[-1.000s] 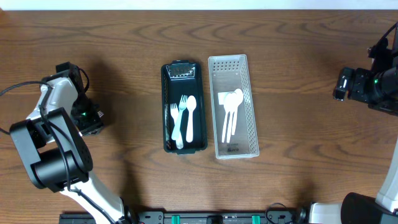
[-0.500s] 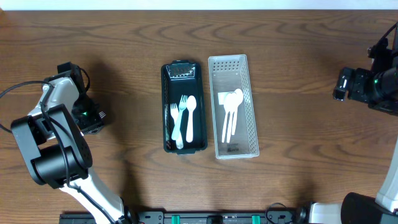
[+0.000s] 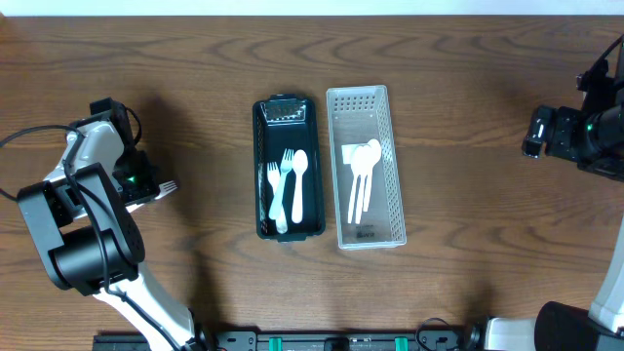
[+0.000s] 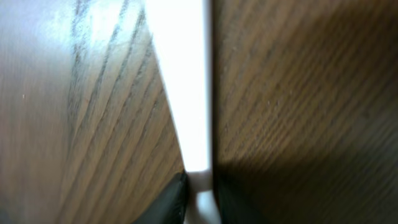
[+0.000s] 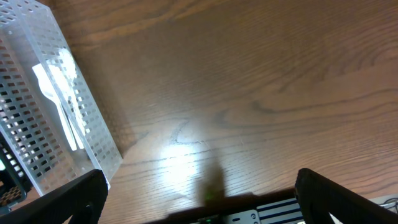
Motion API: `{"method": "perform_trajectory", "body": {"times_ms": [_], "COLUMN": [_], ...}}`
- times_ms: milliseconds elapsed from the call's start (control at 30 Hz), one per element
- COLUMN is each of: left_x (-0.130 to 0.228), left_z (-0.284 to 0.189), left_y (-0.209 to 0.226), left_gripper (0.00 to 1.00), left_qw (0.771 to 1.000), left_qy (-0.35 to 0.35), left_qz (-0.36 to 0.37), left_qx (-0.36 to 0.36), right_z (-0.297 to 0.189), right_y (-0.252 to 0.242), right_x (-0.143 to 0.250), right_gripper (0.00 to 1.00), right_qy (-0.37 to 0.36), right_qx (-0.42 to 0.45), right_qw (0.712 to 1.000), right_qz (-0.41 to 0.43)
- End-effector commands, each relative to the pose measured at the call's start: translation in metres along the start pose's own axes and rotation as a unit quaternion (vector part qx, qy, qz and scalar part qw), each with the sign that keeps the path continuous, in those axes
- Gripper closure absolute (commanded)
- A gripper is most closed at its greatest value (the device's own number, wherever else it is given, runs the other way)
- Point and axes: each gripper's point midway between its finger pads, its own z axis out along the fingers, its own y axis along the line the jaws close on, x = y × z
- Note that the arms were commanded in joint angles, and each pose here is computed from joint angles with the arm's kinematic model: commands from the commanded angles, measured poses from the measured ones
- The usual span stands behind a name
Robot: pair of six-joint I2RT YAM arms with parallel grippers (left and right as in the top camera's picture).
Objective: Pack container
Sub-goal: 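Move the left gripper to the last white fork and grasp it, then carry the white fork into the green basket and release it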
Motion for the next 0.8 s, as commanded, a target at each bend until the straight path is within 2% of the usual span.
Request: {"method": "perform_trajectory", "body": {"times_ms": [0,67,533,767], "left_x": [0.0024,0.0023,0.0023,0.0032], "left_z": [0.0107,0.0107,0.0106,0.0058], "left_y": [0.0065,0.0065,0.0065,0.0031], "left_gripper": [0.90,0.94,0.94,0.94], "left_qw": [0.998,0.998,0.993,0.985], "left_qy": [0.006,0.006,0.007,0.007], "left_qz": [0.051,0.064,0.119,0.169], "left_qx": [-0.021,-0.021,-0.021,-0.016], "right_z": [0.0004,0.0004,0.0004,0.0004], "right_y": [-0.0025,-0.0026,-0.0024,-0.0025], "right_x": [0.0004,0.0004,-0.0002,0.0003], "right_gripper": [0.01,0.01,0.01,0.01], "right_qy": [0.002,0.002,0.001,0.002], "right_qx": [0.001,0.001,0.001,0.001], "right_qw": [1.000,1.000,1.000,1.000], "right_qz": [0.005,0.005,0.005,0.005]}}
